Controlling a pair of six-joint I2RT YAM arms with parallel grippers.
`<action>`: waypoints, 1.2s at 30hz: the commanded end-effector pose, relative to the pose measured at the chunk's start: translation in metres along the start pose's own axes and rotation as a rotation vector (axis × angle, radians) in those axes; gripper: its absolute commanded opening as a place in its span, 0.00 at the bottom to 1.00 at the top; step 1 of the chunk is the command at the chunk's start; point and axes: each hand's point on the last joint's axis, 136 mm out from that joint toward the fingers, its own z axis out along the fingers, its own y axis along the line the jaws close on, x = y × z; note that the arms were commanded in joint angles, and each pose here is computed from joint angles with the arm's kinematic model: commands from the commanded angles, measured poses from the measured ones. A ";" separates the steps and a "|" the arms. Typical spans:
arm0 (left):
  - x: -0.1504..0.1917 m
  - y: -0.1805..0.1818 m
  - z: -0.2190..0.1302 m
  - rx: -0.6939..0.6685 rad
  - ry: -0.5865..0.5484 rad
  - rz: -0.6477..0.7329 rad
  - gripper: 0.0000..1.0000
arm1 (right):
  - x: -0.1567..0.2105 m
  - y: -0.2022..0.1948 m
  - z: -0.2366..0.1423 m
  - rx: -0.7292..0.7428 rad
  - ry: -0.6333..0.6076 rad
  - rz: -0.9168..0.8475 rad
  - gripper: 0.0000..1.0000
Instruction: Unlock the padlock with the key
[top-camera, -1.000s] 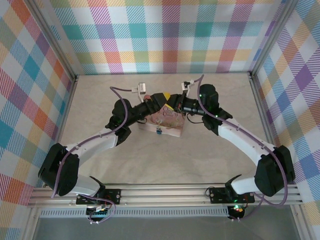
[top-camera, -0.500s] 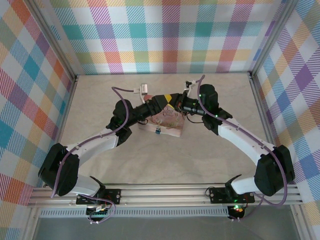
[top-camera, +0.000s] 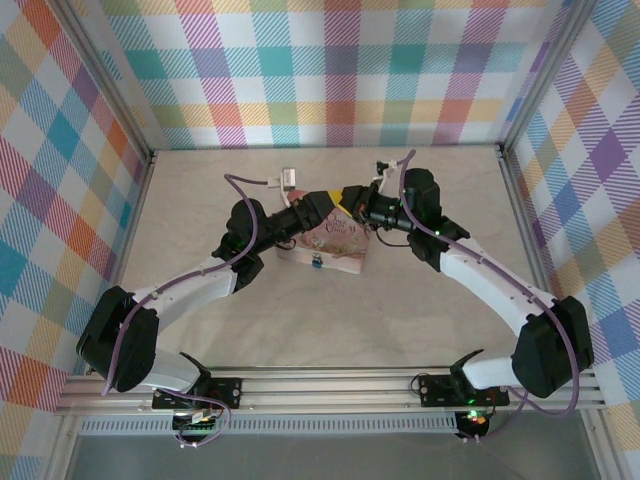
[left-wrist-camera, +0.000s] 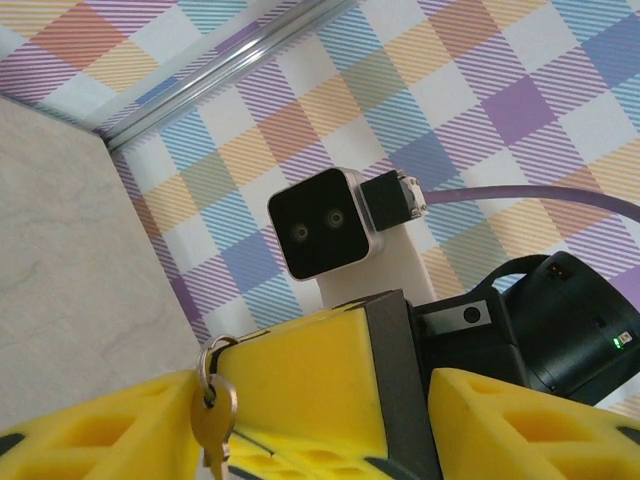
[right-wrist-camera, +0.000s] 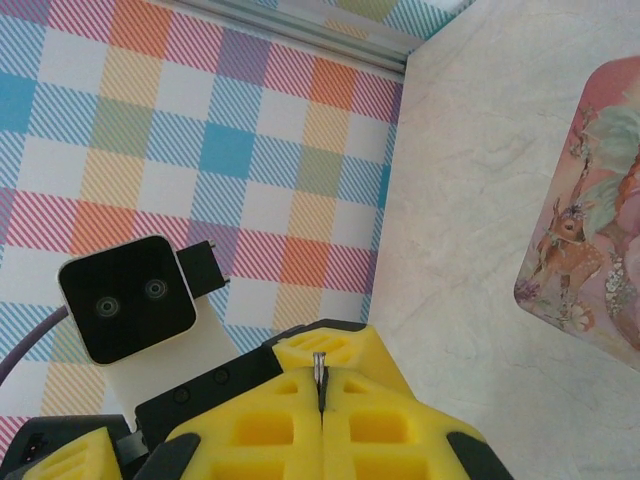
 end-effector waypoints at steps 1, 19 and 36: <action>0.001 -0.017 0.004 0.057 0.006 0.018 0.54 | -0.007 0.005 -0.006 0.005 -0.033 -0.026 0.00; 0.005 -0.004 0.003 -0.001 0.022 0.029 0.00 | -0.008 0.007 -0.012 0.013 -0.036 -0.040 0.00; 0.008 0.007 -0.006 -0.093 0.030 0.092 0.17 | -0.006 0.008 -0.020 0.016 -0.016 -0.059 0.00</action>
